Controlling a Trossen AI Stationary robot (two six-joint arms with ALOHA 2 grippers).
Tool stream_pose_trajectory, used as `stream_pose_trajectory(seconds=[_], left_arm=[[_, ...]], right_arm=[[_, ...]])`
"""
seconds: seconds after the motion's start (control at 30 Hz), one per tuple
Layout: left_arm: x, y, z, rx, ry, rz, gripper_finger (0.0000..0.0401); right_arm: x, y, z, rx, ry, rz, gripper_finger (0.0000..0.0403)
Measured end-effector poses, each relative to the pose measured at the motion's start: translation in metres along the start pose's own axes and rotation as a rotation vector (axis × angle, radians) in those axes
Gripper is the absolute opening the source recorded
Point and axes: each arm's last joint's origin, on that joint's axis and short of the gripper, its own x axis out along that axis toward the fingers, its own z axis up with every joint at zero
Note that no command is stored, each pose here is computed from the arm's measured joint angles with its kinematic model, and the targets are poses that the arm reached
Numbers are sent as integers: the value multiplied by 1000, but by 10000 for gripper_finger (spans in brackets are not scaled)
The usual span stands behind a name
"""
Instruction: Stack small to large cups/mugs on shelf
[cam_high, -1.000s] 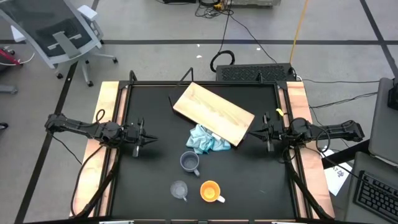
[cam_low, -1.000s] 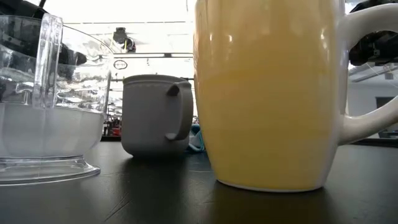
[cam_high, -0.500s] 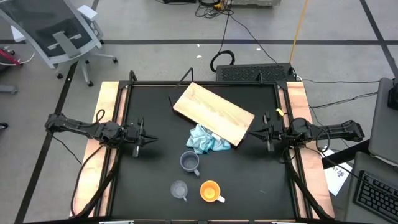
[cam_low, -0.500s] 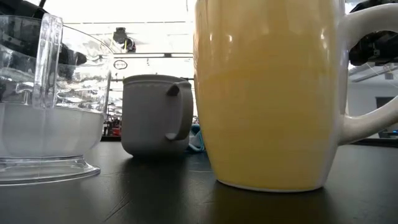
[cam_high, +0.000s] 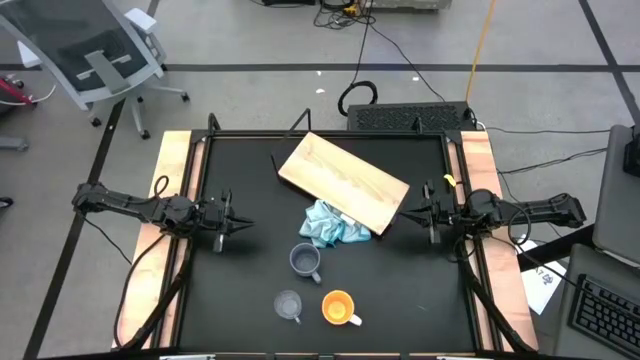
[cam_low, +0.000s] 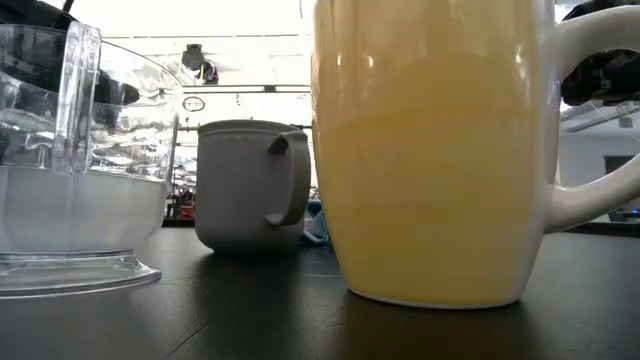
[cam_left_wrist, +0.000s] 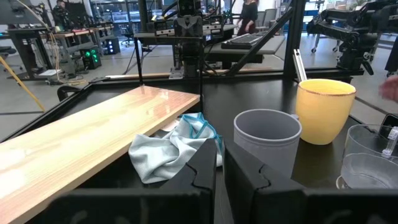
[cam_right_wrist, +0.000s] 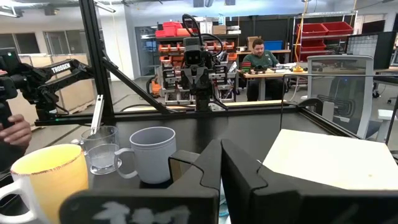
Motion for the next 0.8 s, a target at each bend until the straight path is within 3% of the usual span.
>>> stream_pose_trajectory(seconds=[0.8], left_arm=[[0, 0, 0, 0, 1, 0, 31]], right_arm=[[0, 0, 3, 9, -30, 2, 0]])
